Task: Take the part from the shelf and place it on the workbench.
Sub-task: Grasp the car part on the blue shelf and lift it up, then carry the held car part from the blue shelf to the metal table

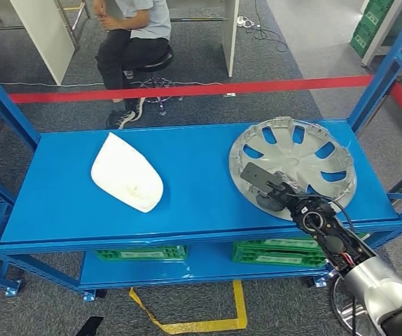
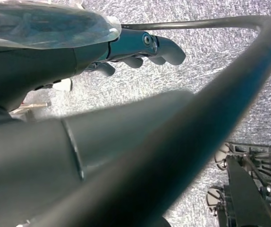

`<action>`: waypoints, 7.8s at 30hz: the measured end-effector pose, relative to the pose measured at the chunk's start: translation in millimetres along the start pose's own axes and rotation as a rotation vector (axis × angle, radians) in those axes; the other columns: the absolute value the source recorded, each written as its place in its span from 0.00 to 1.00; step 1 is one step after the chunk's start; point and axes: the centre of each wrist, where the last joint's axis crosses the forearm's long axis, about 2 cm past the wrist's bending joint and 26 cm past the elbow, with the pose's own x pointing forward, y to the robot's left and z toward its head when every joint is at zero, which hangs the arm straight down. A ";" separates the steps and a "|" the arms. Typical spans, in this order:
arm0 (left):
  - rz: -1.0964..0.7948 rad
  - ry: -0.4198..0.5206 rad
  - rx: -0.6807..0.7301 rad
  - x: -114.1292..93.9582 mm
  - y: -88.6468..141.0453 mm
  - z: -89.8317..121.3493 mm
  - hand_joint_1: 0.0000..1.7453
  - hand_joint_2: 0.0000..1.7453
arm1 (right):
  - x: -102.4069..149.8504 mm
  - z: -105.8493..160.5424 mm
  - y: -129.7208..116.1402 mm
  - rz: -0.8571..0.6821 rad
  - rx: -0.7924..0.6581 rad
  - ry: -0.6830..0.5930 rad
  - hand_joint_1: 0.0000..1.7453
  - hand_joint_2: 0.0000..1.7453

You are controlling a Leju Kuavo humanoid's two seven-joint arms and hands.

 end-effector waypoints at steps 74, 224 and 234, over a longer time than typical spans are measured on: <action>0.000 -0.045 0.042 -1.9 4.4 -0.2 0.00 1.00 | 45.5 91.7 -34.6 -0.927 -0.256 -1.190 1.00 1.00; -0.019 -0.029 0.060 0.1 11.9 0.2 0.00 1.00 | 81.1 104.5 15.1 -0.935 0.029 -1.313 1.00 1.00; -0.023 -0.027 0.062 -0.6 11.4 0.1 0.00 1.00 | 80.8 105.4 16.2 -0.936 0.028 -1.310 1.00 1.00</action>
